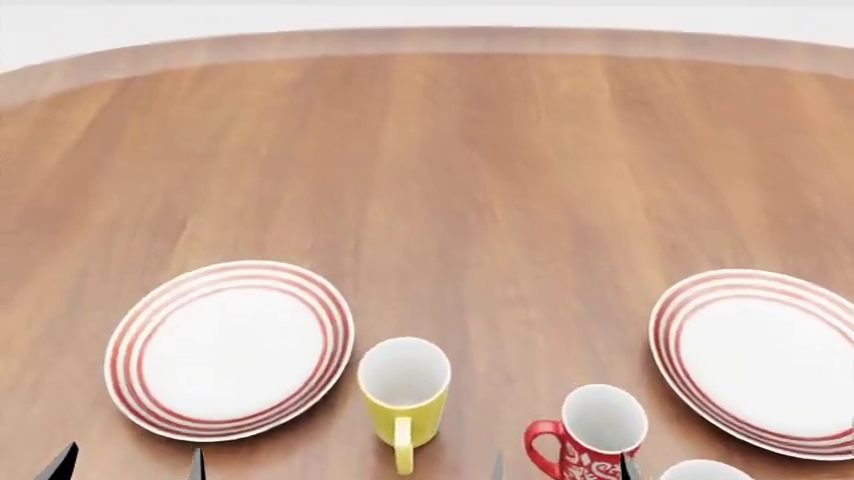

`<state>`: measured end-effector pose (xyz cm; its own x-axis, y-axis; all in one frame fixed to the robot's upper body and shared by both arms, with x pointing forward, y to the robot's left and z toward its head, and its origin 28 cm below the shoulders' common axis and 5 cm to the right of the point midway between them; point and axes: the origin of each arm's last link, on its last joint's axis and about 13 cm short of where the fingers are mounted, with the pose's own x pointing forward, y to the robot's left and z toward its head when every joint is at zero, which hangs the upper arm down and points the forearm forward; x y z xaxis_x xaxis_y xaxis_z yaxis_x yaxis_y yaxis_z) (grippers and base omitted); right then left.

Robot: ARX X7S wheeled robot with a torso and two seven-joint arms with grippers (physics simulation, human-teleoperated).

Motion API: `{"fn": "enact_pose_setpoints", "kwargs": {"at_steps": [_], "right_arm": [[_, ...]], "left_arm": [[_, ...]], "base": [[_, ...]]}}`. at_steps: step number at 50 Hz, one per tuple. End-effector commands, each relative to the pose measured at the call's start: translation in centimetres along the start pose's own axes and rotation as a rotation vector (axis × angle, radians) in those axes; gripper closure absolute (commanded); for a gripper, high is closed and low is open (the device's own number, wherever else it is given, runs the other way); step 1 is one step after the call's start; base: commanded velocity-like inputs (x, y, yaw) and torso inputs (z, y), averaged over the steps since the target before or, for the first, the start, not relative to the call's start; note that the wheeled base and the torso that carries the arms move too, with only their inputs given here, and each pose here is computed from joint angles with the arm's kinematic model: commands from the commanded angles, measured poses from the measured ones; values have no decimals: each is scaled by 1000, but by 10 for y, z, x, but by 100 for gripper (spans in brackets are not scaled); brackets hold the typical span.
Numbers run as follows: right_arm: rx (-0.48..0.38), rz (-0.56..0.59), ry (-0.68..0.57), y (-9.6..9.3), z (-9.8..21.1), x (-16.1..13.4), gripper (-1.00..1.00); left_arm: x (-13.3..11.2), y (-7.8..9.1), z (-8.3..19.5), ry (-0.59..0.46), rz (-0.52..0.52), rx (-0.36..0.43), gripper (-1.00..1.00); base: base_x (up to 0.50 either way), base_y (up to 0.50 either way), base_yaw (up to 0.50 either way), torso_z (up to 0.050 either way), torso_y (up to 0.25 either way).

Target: Put the red mug on the left plate.

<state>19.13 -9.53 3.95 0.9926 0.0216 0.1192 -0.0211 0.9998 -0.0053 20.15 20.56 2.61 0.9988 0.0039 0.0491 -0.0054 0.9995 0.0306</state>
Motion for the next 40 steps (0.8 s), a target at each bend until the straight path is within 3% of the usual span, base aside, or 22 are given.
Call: {"fn": "enact_pose_setpoints", "kwargs": {"at_steps": [1,32,35,40], "right_arm": [[12,4,-2,0,1,0,-100],[19,1,15,0,-1,1,-100],[20,-11,26,0,-2,2,-100],[36,-147,129,-5,4,12,-100]], "left_arm": [[0,0,0,1,0,-1,-100],[-1,0,1,0,-7,5,-100],[-1,0,1,0,-7,4,-100],[0,0,-2,8,-5,4,-100]], "base": [[348,293,0,0,0],[375,330,0,0,0],[391,367,0,0,0],[0,0,0,0,3]]}}
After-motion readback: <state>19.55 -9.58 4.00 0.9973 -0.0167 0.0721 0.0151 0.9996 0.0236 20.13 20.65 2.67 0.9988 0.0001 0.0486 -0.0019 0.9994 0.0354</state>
